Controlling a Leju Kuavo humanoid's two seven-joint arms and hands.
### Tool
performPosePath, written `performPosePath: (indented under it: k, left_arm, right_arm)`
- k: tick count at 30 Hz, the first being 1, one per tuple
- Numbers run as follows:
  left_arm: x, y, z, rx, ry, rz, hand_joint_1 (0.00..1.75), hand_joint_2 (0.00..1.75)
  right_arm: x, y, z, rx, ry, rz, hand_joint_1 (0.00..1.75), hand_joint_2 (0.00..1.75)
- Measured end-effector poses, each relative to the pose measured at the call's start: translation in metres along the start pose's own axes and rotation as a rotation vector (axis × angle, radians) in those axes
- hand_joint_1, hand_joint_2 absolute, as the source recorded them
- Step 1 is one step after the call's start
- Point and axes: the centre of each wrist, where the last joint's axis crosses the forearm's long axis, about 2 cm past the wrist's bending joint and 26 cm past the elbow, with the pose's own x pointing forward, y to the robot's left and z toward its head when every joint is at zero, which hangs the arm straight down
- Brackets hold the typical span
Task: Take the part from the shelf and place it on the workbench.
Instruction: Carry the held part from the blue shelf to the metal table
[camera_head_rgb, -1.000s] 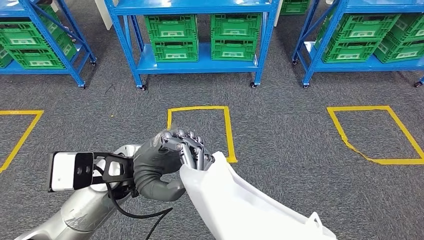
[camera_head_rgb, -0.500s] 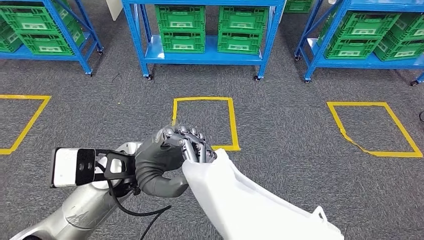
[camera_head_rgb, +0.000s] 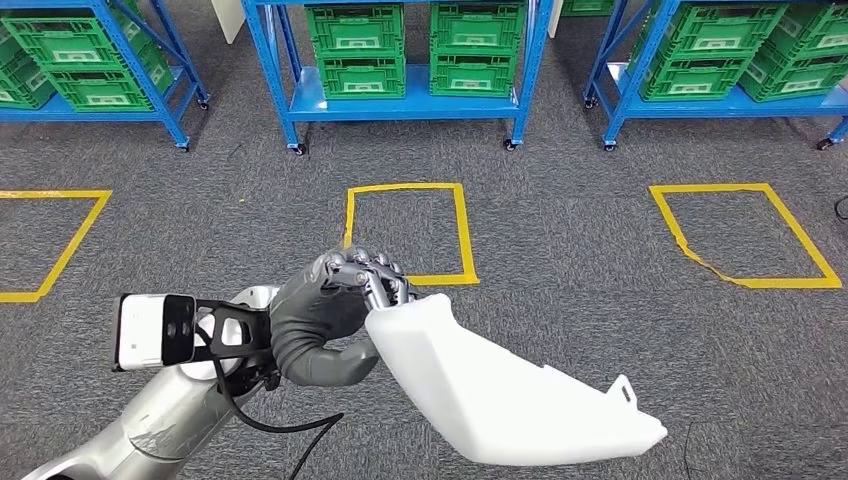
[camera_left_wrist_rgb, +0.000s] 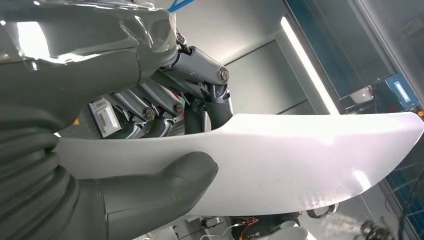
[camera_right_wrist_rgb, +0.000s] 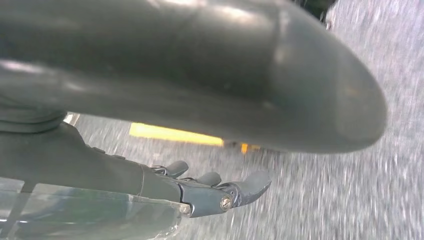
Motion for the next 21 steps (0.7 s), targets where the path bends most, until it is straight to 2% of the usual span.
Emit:
performPosePath:
  k: [10, 14, 21]
  left_arm:
    - [0.0013, 0.0026, 0.007, 0.016, 0.012, -0.014, 1.66, 1.75]
    - [0.0023, 0.0034, 0.0059, 0.011, 0.02, -0.039, 1.66, 1.75]
    - [-0.0002, 0.0001, 0.0057, -0.014, 0.048, -0.046, 1.66, 1.75]
  right_arm:
    - [0.0006, 0.0013, 0.0, 0.038, -0.057, -0.117, 0.0, 0.0]
    - [0.0009, 0.0018, 0.0002, 0.062, -0.082, -0.209, 0.0, 0.0]
    - [-0.0056, -0.0018, 0.0033, 0.055, -0.036, -0.259, 0.0, 0.0]
